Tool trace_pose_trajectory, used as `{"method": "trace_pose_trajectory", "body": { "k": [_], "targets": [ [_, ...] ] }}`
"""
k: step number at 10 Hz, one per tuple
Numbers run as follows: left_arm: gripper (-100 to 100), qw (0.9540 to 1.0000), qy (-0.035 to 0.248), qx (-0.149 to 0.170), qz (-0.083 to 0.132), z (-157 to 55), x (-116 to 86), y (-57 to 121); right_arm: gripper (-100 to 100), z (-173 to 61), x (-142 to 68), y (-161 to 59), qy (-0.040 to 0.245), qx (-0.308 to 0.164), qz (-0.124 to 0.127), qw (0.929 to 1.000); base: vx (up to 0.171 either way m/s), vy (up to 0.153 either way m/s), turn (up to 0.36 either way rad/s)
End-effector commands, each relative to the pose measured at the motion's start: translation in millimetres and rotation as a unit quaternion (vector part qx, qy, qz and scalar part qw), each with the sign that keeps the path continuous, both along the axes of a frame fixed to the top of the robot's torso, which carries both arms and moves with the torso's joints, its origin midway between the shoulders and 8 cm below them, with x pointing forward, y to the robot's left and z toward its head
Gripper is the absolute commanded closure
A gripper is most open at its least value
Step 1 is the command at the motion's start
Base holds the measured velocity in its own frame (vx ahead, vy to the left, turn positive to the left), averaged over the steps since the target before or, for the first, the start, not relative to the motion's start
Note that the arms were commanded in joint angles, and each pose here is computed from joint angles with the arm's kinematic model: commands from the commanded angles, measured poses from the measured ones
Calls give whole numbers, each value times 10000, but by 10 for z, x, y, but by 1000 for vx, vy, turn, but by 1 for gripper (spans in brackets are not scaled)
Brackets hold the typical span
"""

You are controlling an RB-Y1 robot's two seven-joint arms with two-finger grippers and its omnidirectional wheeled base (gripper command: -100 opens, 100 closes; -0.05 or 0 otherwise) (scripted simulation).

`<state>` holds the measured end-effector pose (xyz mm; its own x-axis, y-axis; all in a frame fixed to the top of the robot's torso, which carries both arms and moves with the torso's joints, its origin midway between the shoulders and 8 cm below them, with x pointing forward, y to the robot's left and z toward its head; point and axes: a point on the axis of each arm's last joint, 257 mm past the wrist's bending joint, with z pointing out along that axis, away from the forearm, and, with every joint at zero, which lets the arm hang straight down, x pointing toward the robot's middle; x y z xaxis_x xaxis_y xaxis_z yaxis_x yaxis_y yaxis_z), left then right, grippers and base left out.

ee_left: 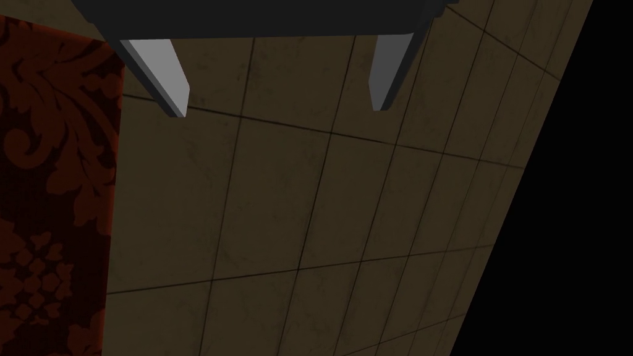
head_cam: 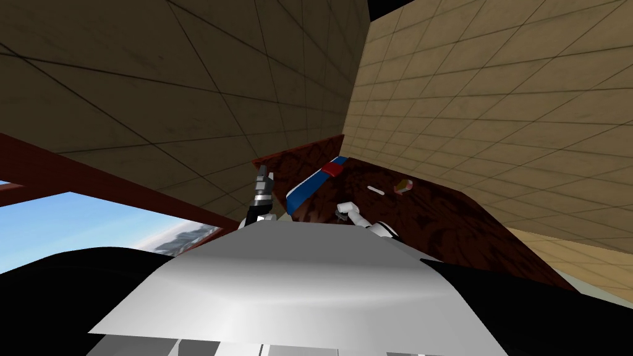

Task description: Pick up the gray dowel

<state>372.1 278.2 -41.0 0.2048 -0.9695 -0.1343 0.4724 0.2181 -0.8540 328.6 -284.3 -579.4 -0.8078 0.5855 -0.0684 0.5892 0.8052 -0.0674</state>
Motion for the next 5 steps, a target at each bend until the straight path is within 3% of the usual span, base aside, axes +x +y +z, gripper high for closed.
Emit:
{"method": "trace_pose_trajectory", "body": {
  "k": [1, 4, 5],
  "targets": [
    [0, 10000, 0, 0, 0, 0, 0, 0, 100, 95, 104, 5, -13, 12, 52, 10000, -22, 32, -60],
    [0, 10000, 0, -1, 0, 0, 0, 0, 100, 173, 183, -19, -24, 12, 82, 10000, -36, 38, -49],
    [0, 10000, 0, 0, 0, 0, 0, 0, 0, 182, 185, -21, -16, 11, 88, 10000, 0, 0, 0]
  ]
}}
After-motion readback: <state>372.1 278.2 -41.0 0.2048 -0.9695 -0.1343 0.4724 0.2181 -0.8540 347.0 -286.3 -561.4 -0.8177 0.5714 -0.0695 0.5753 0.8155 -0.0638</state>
